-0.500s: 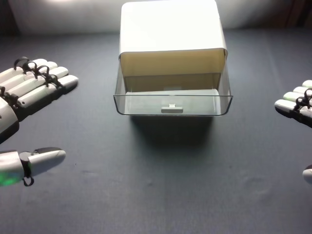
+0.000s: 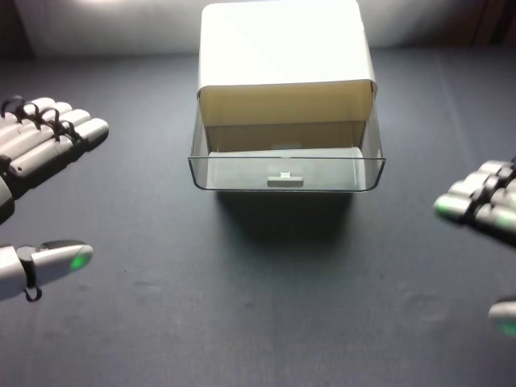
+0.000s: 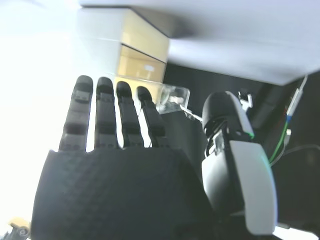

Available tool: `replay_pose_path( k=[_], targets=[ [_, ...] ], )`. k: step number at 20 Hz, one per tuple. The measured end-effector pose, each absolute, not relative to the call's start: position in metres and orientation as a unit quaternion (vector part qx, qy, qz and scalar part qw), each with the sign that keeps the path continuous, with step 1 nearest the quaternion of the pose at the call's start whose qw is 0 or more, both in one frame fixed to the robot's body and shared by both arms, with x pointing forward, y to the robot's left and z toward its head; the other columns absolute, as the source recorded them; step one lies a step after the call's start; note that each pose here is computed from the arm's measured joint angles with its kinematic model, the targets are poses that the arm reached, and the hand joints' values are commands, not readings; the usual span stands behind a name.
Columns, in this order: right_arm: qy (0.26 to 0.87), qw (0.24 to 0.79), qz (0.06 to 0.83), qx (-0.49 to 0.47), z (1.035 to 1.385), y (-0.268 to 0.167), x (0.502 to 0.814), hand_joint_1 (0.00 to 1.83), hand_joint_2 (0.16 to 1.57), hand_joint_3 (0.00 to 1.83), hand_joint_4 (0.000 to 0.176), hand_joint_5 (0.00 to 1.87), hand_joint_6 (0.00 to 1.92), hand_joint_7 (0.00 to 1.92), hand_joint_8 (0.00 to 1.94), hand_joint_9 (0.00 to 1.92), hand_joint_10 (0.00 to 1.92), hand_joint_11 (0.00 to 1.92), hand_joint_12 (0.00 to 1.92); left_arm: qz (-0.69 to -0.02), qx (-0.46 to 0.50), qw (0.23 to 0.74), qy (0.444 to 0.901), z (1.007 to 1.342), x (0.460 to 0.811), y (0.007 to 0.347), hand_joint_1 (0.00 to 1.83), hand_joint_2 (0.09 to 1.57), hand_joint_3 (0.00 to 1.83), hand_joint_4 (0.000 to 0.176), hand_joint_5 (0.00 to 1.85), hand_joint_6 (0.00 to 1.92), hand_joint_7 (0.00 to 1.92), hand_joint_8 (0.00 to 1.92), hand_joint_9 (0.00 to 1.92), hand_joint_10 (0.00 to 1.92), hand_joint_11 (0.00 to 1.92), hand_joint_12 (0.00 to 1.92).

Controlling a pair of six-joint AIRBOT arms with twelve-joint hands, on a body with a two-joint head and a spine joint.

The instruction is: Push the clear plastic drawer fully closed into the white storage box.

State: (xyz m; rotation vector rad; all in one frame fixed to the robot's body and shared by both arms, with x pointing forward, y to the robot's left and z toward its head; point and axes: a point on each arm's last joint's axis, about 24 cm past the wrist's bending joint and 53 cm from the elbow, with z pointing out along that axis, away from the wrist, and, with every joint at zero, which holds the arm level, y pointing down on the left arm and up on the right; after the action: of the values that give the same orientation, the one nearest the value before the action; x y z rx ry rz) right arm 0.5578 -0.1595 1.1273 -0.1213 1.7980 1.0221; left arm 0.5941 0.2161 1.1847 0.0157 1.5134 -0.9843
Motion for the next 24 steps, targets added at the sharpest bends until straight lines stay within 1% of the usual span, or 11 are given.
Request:
replay_pose_path(
  k=[2, 4, 5, 7, 8, 10, 11, 13, 18, 23, 24],
  targets=[
    [0.752, 0.482, 0.445, -0.059, 1.118, -0.146, 0.546, 0.1, 1.35, 0.01, 0.0, 0.0, 0.0, 0.0, 0.0, 0.0, 0.0, 0.0, 0.0, -0.429, 0.006, 0.624, 0.653, 1.188, 0.594, 0.217, 0.26, 1.35, 0.03, 0.001, 0.0, 0.0, 0.0, 0.0, 0.0, 0.0, 0.0, 0.0],
    [0.754, 0.469, 0.456, -0.059, 1.114, -0.14, 0.542, 0.01, 1.38, 0.01, 0.0, 0.0, 0.0, 0.0, 0.0, 0.0, 0.0, 0.0, 0.0, -0.43, 0.006, 0.626, 0.651, 1.19, 0.594, 0.218, 0.32, 1.39, 0.02, 0.001, 0.0, 0.0, 0.0, 0.0, 0.0, 0.0, 0.0, 0.0],
    [0.754, 0.469, 0.456, -0.06, 1.115, -0.14, 0.542, 0.13, 1.37, 0.0, 0.0, 0.0, 0.0, 0.0, 0.0, 0.0, 0.0, 0.0, 0.0, -0.43, 0.006, 0.626, 0.65, 1.19, 0.594, 0.218, 0.33, 1.41, 0.03, 0.0, 0.0, 0.0, 0.0, 0.0, 0.0, 0.0, 0.0, 0.0],
    [0.75, 0.457, 0.475, -0.053, 1.113, -0.132, 0.545, 0.22, 1.38, 0.01, 0.0, 0.0, 0.0, 0.0, 0.0, 0.0, 0.0, 0.0, 0.0, -0.424, 0.0, 0.628, 0.652, 1.189, 0.594, 0.221, 0.39, 1.45, 0.02, 0.0, 0.0, 0.0, 0.0, 0.0, 0.0, 0.0, 0.0, 0.0],
    [0.745, 0.445, 0.494, -0.052, 1.111, -0.119, 0.544, 0.17, 1.42, 0.02, 0.0, 0.0, 0.0, 0.0, 0.0, 0.0, 0.0, 0.0, 0.0, -0.423, 0.0, 0.63, 0.651, 1.19, 0.594, 0.222, 0.44, 1.47, 0.02, 0.0, 0.0, 0.0, 0.0, 0.0, 0.0, 0.0, 0.0, 0.0],
    [0.74, 0.415, 0.524, -0.074, 1.103, -0.088, 0.537, 0.18, 1.43, 0.01, 0.0, 0.0, 0.0, 0.0, 0.0, 0.0, 0.0, 0.0, 0.0, -0.419, 0.0, 0.637, 0.647, 1.193, 0.592, 0.227, 0.5, 1.5, 0.02, 0.0, 0.0, 0.0, 0.0, 0.0, 0.0, 0.0, 0.0, 0.0],
    [0.737, 0.402, 0.537, -0.086, 1.099, -0.071, 0.533, 0.12, 1.45, 0.02, 0.0, 0.0, 0.0, 0.0, 0.0, 0.0, 0.0, 0.0, 0.0, -0.415, -0.005, 0.639, 0.648, 1.193, 0.592, 0.232, 0.52, 1.51, 0.02, 0.0, 0.0, 0.0, 0.0, 0.0, 0.0, 0.0, 0.0, 0.0],
    [0.73, 0.389, 0.553, -0.102, 1.098, -0.047, 0.533, 0.11, 1.47, 0.02, 0.0, 0.0, 0.0, 0.0, 0.0, 0.0, 0.0, 0.0, 0.0, -0.41, -0.014, 0.647, 0.642, 1.197, 0.593, 0.237, 0.52, 1.55, 0.02, 0.0, 0.0, 0.0, 0.0, 0.0, 0.0, 0.0, 0.0, 0.0],
    [0.724, 0.386, 0.561, -0.111, 1.096, -0.025, 0.541, 0.22, 1.46, 0.0, 0.0, 0.0, 0.0, 0.0, 0.0, 0.0, 0.0, 0.0, 0.0, -0.413, -0.012, 0.652, 0.636, 1.2, 0.592, 0.237, 0.7, 1.56, 0.0, 0.0, 0.0, 0.0, 0.0, 0.0, 0.0, 0.0, 0.0, 0.0],
    [0.714, 0.396, 0.565, -0.118, 1.104, -0.013, 0.551, 0.18, 1.45, 0.0, 0.0, 0.0, 0.0, 0.0, 0.0, 0.0, 0.0, 0.0, 0.0, -0.41, -0.016, 0.654, 0.636, 1.201, 0.593, 0.24, 0.82, 1.55, 0.0, 0.0, 0.0, 0.0, 0.0, 0.0, 0.0, 0.0, 0.0, 0.0],
    [0.709, 0.402, 0.567, -0.119, 1.109, -0.012, 0.555, 0.21, 1.45, 0.0, 0.0, 0.0, 0.0, 0.0, 0.0, 0.0, 0.0, 0.0, 0.0, -0.411, -0.016, 0.654, 0.635, 1.201, 0.593, 0.24, 0.84, 1.55, 0.0, 0.0, 0.0, 0.0, 0.0, 0.0, 0.0, 0.0, 0.0, 0.0]
  ],
)
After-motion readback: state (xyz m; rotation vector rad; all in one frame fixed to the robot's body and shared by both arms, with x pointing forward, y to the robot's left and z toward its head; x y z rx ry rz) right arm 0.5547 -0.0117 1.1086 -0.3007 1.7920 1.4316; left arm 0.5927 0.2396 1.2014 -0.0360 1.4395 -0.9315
